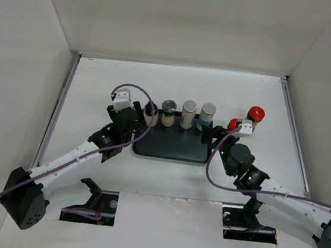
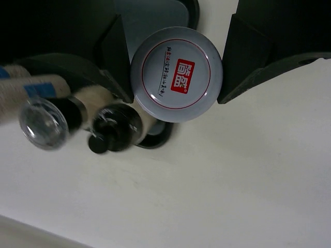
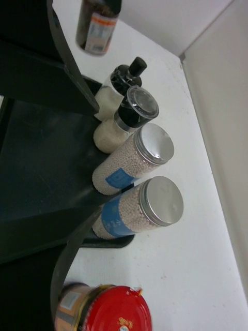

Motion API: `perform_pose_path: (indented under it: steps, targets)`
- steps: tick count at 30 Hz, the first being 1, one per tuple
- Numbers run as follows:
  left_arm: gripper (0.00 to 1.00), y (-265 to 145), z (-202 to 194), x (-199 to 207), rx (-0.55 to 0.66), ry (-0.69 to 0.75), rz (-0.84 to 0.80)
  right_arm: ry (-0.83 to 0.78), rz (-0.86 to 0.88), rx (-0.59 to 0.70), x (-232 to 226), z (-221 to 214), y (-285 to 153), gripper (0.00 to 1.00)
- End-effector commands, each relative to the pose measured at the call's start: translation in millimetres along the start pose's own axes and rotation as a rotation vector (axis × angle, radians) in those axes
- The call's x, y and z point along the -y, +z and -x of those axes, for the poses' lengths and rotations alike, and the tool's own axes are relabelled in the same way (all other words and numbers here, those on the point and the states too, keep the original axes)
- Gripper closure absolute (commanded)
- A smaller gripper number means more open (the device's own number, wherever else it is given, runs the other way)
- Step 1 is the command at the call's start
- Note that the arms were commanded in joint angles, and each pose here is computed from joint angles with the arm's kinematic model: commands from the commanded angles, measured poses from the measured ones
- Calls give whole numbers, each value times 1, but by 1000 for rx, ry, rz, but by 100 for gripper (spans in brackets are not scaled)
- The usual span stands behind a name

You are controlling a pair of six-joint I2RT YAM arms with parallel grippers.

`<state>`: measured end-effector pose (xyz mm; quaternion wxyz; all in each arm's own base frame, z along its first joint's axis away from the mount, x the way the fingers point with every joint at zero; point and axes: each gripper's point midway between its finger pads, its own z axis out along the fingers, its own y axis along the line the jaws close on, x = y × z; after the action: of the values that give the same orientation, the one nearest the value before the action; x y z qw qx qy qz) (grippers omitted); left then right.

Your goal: Organize the condiment bottles

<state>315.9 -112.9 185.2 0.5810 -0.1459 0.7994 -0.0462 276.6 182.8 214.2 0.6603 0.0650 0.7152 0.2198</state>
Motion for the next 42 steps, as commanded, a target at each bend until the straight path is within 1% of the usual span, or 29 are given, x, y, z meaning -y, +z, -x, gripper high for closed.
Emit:
perform_pose_path:
  steps: [1, 2, 3, 6, 11, 14, 16, 21, 23, 27, 30, 31, 32, 34, 35, 36, 38, 40, 41, 42]
  targets:
    - [67, -12, 4, 37, 12, 5, -85, 28, 32, 34, -12, 12, 2, 32]
    - [67, -14, -4, 46, 1, 16, -104, 27, 29, 34, -12, 13, 2, 40]
    - [67, -14, -10, 53, -6, 27, -115, 25, 25, 34, -12, 13, 2, 46]
    - [66, -14, -23, 68, -21, 41, -147, 30, 16, 42, -9, 16, 0, 59]
    - [66, -6, -45, 81, -43, 68, -170, 53, -36, 75, 1, 24, -2, 70]
    - [65, 0, -61, 83, -63, 91, -168, 64, -81, 83, 8, 26, -2, 78]
    - [65, 2, -69, 82, -71, 98, -168, 53, -85, 68, 5, 27, -1, 87]
    - [61, 3, -77, 76, -72, 102, -164, 64, -51, 65, -5, 32, -6, 93]
    - [59, 2, -75, 72, -65, 95, -161, 58, -54, 65, -5, 35, -9, 93]
    - [59, -1, -75, 67, -70, 100, -162, 44, -96, 45, 4, 34, -10, 88]
    - [59, -3, -78, 64, -82, 110, -160, 19, -183, 53, 23, 36, -11, 82]
    - [59, -5, -77, 64, -84, 113, -161, 12, -220, 60, 32, 38, -12, 77]
    - [58, -7, -76, 63, -85, 115, -162, 9, -255, 69, 40, 40, -14, 70]
    - [52, -10, -71, 63, -79, 110, -170, 5, -306, 85, 54, 46, -17, 64]
    - [46, -11, -69, 63, -75, 104, -173, 0, -323, 85, 59, 47, -17, 58]
    - [38, -12, -66, 63, -69, 97, -174, -10, -344, 80, 65, 48, -17, 49]
    - [27, -11, -60, 62, -60, 90, -173, -31, -389, 61, 77, 47, -16, 33]
    - [18, -14, -52, 65, -43, 81, -192, -52, -431, 44, 87, 45, -14, 10]
    - [14, -15, -48, 66, -33, 71, -202, -55, -449, 46, 91, 46, -14, 2]
    - [11, -17, -43, 68, -19, 57, -213, -53, -457, 47, 94, 46, -13, 0]
